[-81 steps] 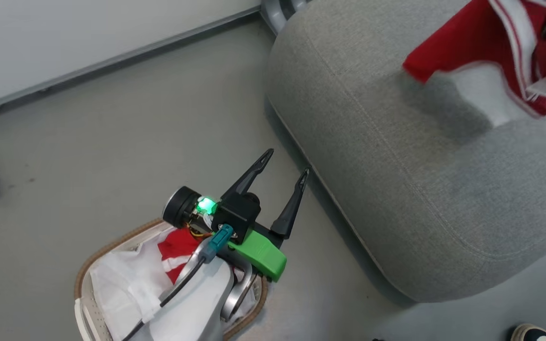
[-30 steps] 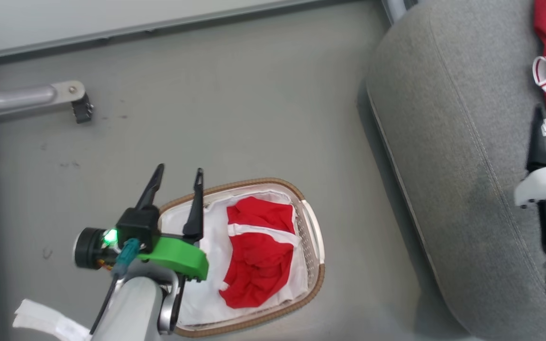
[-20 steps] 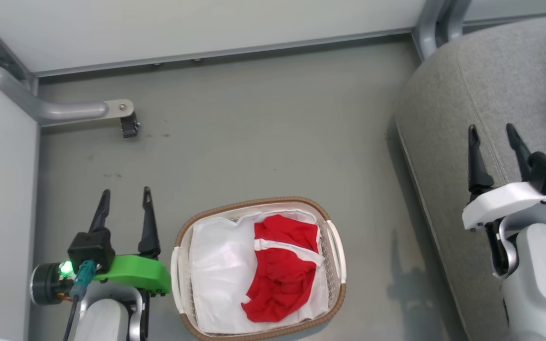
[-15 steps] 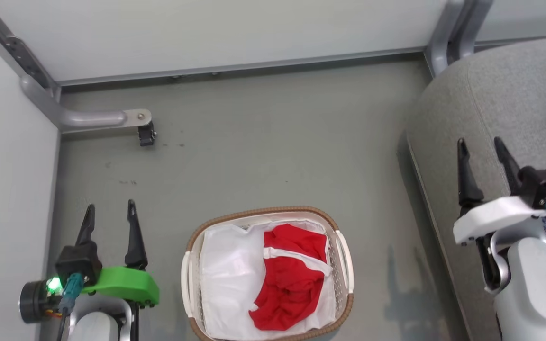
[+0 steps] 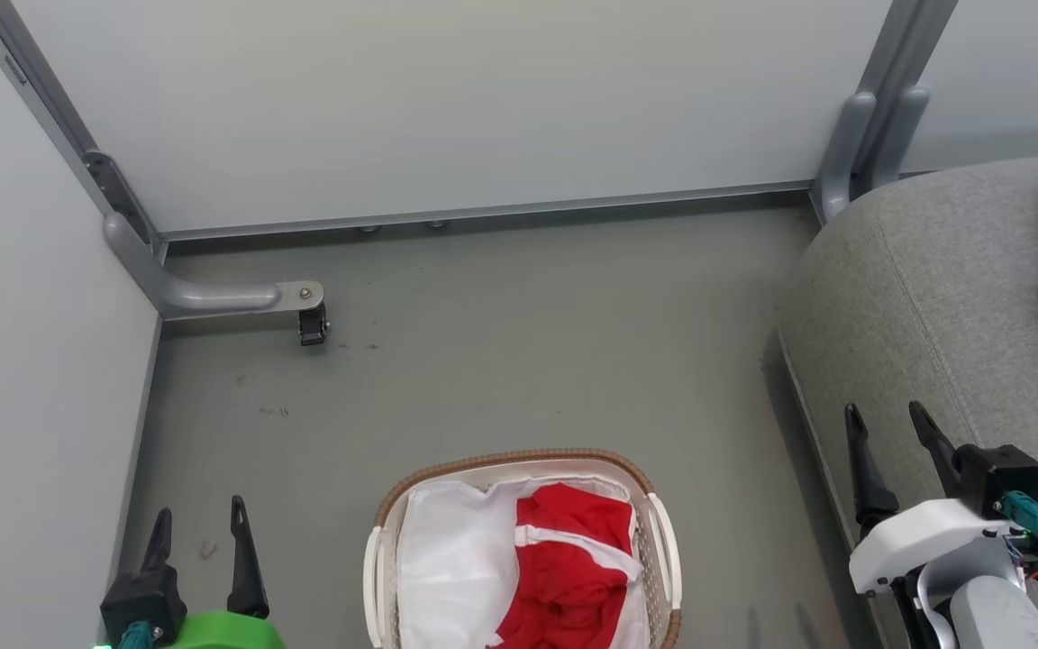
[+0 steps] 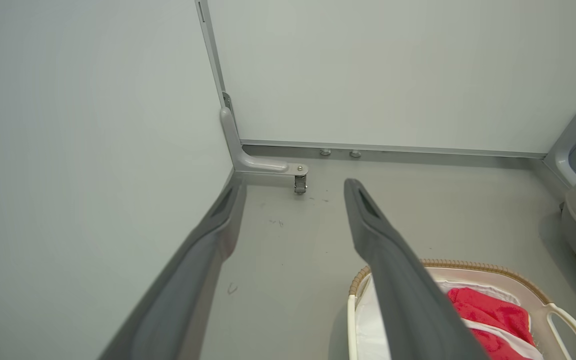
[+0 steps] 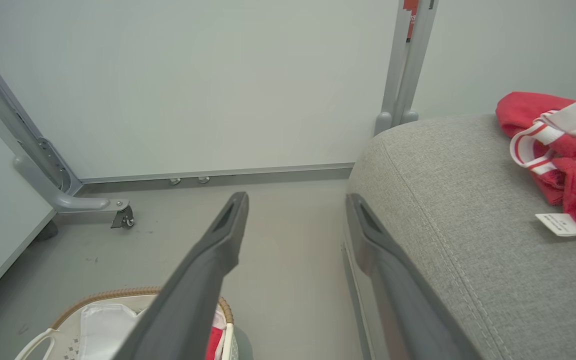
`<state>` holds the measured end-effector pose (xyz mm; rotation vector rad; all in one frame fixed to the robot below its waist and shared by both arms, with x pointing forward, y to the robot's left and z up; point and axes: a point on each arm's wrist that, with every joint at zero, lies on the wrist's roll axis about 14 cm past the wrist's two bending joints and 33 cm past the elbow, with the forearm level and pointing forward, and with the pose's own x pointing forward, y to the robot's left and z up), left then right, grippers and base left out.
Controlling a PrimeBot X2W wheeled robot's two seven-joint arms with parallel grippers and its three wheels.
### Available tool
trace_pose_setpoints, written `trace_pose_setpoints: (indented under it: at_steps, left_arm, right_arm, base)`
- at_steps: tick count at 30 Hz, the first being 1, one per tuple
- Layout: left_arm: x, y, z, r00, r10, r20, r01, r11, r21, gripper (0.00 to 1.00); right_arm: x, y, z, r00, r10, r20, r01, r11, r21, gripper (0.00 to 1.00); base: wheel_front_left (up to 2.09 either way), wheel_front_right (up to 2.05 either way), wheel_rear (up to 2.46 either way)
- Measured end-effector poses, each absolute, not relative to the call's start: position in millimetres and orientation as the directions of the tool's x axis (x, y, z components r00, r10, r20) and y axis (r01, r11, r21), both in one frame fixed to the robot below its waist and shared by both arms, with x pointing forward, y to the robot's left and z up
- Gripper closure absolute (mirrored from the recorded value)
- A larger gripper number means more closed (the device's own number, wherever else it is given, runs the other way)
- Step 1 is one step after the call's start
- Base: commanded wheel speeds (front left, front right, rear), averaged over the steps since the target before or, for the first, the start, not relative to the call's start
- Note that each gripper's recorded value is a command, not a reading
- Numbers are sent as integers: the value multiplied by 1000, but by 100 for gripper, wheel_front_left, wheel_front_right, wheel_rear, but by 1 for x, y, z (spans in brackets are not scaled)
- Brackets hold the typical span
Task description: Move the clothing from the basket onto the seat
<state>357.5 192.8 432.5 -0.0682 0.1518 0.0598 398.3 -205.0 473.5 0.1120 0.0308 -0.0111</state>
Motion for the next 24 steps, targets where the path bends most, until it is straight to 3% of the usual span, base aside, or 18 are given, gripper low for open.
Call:
trace_pose_setpoints:
  at_steps: [10,24]
  left_arm:
    - [353,162,416,977,-50,-206,22,990,-138,0]
    - [420,62,395,910,-342,-236,295,932,-213,0]
  right_arm:
    - [394,-209,468,999,-15,-47,20,994,108,0]
    - [463,-194,491,998,28,50,-34,992,120,0]
  base:
    - [0,0,0]
    - [0,0,0]
